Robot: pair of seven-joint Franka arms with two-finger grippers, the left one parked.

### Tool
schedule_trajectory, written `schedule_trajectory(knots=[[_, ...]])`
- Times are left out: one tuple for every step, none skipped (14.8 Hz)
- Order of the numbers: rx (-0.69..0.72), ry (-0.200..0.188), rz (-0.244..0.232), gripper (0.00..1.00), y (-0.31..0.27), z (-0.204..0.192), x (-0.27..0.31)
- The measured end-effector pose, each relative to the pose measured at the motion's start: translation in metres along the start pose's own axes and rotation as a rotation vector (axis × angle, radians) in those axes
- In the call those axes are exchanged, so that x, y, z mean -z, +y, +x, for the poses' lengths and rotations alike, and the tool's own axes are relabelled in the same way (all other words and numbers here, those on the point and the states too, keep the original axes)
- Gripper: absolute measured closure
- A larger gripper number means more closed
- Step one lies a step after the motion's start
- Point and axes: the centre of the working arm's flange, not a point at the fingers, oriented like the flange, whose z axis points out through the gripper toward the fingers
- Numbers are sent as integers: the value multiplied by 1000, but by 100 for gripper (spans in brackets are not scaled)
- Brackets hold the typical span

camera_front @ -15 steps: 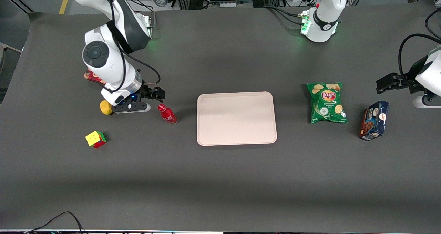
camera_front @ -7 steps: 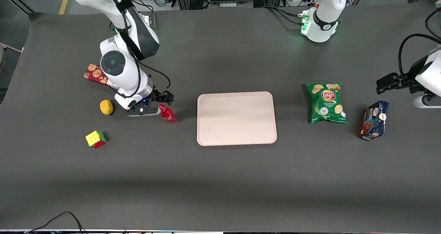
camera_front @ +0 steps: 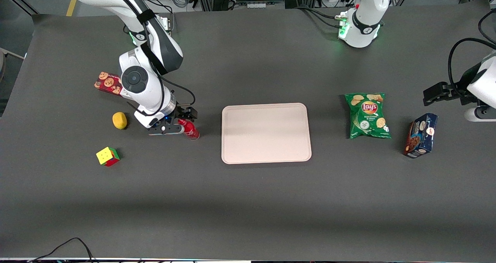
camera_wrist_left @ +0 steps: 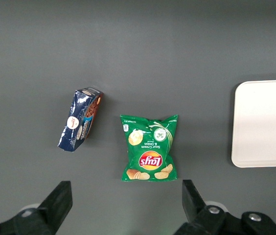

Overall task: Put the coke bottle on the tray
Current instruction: 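Lower the open right gripper around the bottle's middle and close it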

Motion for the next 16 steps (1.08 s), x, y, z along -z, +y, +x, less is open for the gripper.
schedule_trajectory(knots=[[1, 1, -2, 5, 0, 0, -1], [2, 2, -3, 14, 0, 1, -1], [3, 3, -4, 26, 0, 1, -1], [5, 5, -6, 37, 0, 1, -1], [6, 7, -7, 47, -1, 1, 0], [7, 9, -7, 57, -1, 2, 0], [7, 12, -5, 67, -2, 2, 1], [7, 12, -6, 68, -2, 2, 1], [6, 13, -6, 68, -2, 2, 1], [3, 16, -5, 68, -2, 3, 2], [2, 23, -2, 68, -3, 3, 4], [3, 31, 1, 68, -5, 5, 9], [5, 34, 2, 68, -8, 5, 19], [6, 30, -1, 68, -10, 6, 35], [7, 26, -5, 68, -12, 7, 56], [9, 23, -8, 68, -14, 7, 82]])
